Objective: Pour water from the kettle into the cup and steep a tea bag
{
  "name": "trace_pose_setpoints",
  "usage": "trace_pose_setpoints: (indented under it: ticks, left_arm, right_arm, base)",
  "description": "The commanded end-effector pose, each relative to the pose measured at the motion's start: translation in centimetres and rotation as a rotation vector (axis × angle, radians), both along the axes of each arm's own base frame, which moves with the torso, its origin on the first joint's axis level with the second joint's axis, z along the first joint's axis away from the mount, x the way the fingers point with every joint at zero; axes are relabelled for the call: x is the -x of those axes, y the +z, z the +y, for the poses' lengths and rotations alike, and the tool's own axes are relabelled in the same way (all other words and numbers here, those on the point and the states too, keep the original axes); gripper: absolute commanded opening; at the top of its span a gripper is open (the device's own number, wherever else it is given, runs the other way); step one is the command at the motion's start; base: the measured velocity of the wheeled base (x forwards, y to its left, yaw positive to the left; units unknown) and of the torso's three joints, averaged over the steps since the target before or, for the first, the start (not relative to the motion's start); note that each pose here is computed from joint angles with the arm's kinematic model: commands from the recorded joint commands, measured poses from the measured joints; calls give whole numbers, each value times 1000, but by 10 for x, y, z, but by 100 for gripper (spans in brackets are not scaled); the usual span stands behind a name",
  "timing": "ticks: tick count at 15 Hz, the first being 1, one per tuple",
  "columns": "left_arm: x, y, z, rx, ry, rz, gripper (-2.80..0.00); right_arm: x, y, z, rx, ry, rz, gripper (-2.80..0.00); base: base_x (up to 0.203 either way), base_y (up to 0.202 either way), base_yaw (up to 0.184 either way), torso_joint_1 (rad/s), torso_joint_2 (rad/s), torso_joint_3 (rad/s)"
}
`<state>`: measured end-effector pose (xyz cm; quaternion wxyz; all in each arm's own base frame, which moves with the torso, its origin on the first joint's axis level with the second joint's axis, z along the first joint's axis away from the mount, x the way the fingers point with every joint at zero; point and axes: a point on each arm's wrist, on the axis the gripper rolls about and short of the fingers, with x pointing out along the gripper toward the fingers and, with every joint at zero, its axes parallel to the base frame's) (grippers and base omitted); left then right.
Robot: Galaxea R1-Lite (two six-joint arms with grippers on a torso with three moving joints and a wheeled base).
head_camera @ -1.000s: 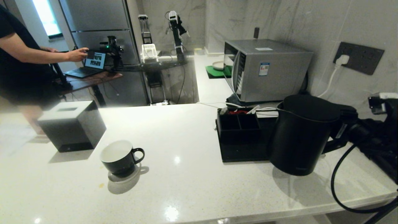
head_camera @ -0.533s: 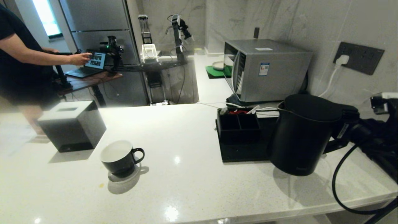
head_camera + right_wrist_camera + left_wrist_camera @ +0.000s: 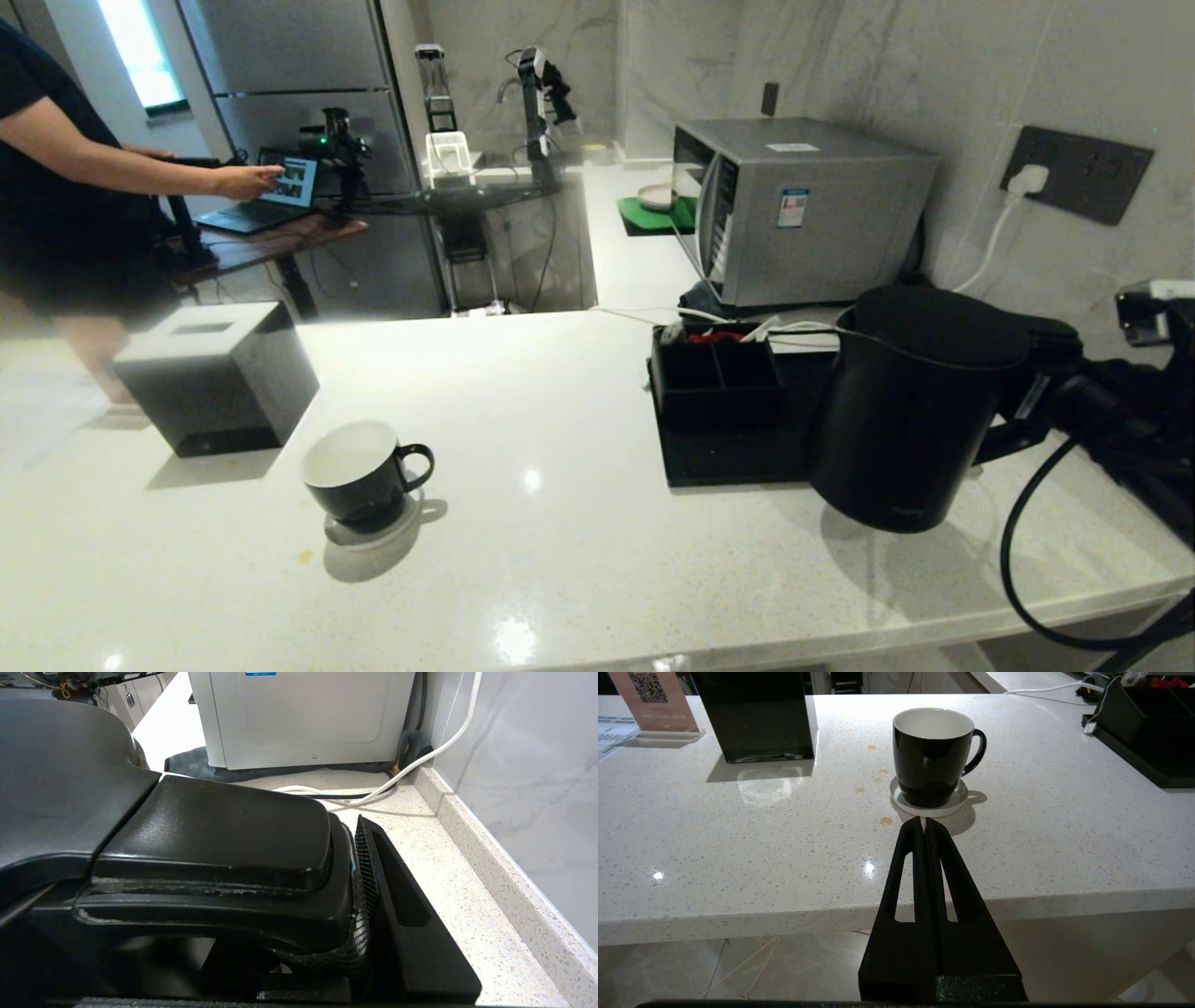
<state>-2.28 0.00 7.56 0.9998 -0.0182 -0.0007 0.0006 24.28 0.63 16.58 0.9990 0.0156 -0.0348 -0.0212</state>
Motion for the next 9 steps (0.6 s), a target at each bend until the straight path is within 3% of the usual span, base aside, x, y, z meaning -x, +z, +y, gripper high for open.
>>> trace_pose_setpoints:
  ticks: [1,9]
  left_arm:
    - [0,0,0,2,0,1,-280]
    - [0,0,0,11,0,0,-280]
  right_arm:
    - [0,0,0,0,0,-6,-280]
    - [-2,0,0,-2,2,-6,-280]
  base:
    - [0,0,0,0,0,0]
    - [0,0,0,0,0,0]
